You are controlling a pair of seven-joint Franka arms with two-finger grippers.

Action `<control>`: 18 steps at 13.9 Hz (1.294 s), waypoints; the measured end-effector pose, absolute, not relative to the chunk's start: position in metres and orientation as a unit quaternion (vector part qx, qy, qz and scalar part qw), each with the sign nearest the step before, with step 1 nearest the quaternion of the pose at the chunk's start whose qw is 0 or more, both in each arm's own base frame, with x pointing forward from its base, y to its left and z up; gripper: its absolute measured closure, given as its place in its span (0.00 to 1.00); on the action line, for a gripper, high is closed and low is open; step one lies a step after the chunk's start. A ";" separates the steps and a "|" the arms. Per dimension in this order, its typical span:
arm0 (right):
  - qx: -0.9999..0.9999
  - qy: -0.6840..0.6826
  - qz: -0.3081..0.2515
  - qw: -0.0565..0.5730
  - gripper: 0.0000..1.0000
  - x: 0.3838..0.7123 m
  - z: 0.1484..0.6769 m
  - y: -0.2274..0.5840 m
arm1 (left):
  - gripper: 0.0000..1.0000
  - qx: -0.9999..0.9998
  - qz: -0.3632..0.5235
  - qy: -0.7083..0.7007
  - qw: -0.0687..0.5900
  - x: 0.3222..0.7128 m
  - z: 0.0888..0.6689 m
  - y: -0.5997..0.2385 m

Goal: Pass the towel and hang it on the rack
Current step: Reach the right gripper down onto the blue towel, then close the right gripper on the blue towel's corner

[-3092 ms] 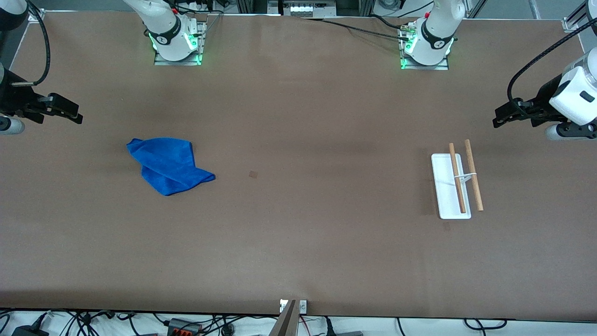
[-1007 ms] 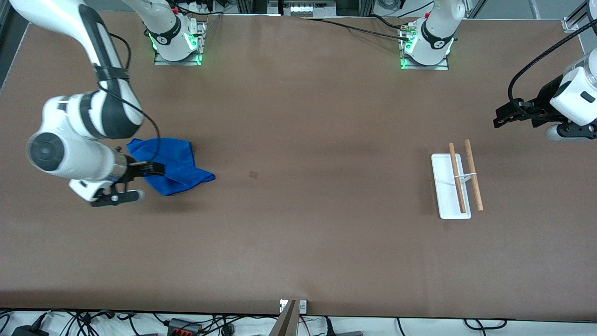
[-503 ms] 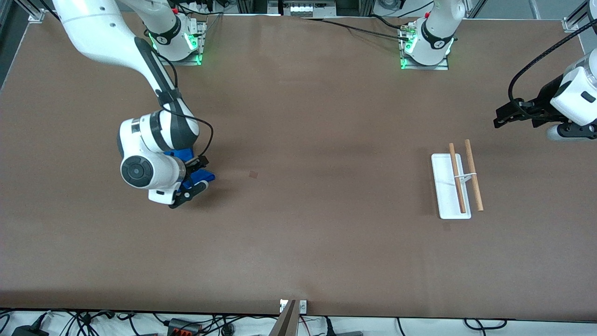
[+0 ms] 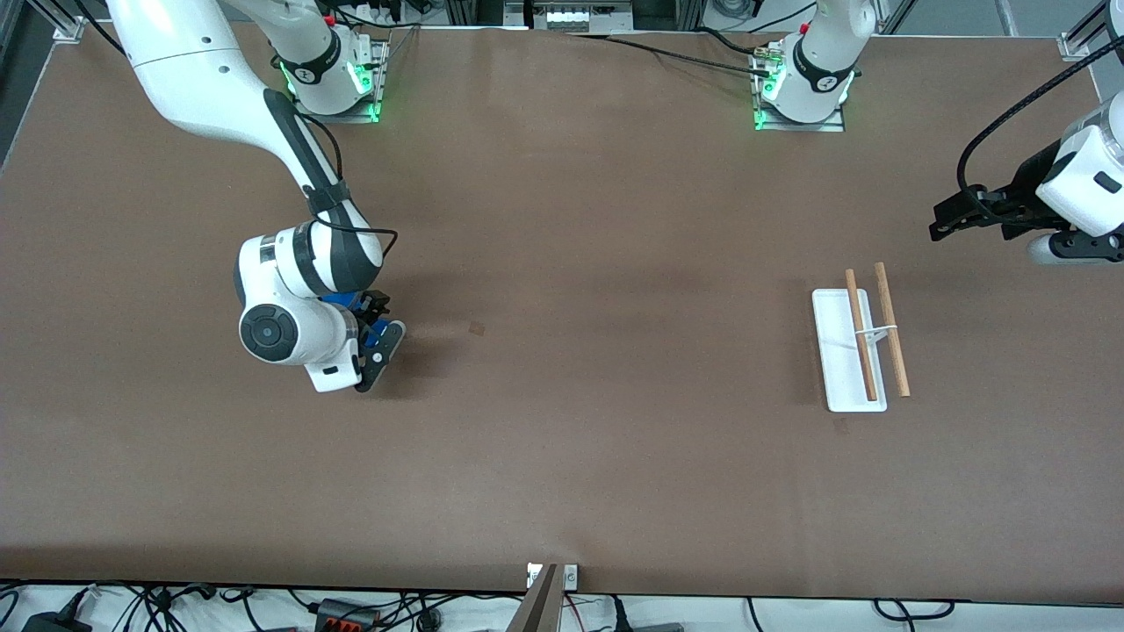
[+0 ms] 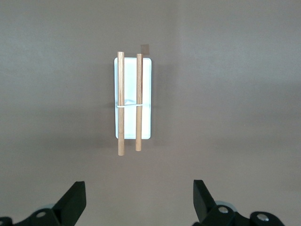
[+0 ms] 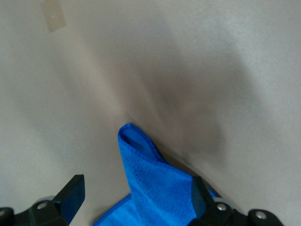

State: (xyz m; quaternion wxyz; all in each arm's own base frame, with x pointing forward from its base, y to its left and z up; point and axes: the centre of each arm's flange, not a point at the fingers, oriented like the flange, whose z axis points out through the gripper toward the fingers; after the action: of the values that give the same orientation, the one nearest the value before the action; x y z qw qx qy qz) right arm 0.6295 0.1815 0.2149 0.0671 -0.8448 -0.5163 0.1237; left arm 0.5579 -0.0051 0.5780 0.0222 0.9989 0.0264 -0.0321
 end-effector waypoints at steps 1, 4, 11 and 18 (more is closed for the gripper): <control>-0.837 -0.529 0.122 0.068 0.00 0.629 0.214 0.183 | 0.00 0.999 -0.032 0.026 0.022 0.558 0.578 -0.005; -0.806 -0.580 0.096 0.064 0.00 0.630 0.205 0.201 | 0.00 0.999 -0.032 0.026 0.022 0.558 0.578 -0.005; -0.768 -0.627 0.111 0.077 0.27 0.625 0.178 0.197 | 0.00 0.999 -0.032 0.026 0.022 0.558 0.578 -0.005; -0.765 -0.628 0.119 0.080 0.67 0.622 0.175 0.198 | 0.00 0.999 -0.032 0.026 0.022 0.558 0.578 -0.005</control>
State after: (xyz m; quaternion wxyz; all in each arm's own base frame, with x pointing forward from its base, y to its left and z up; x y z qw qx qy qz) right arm 0.6218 0.1979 0.1752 0.0804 -0.7649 -0.6279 0.1195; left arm 0.5579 -0.0051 0.5781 0.0222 0.9989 0.0264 -0.0320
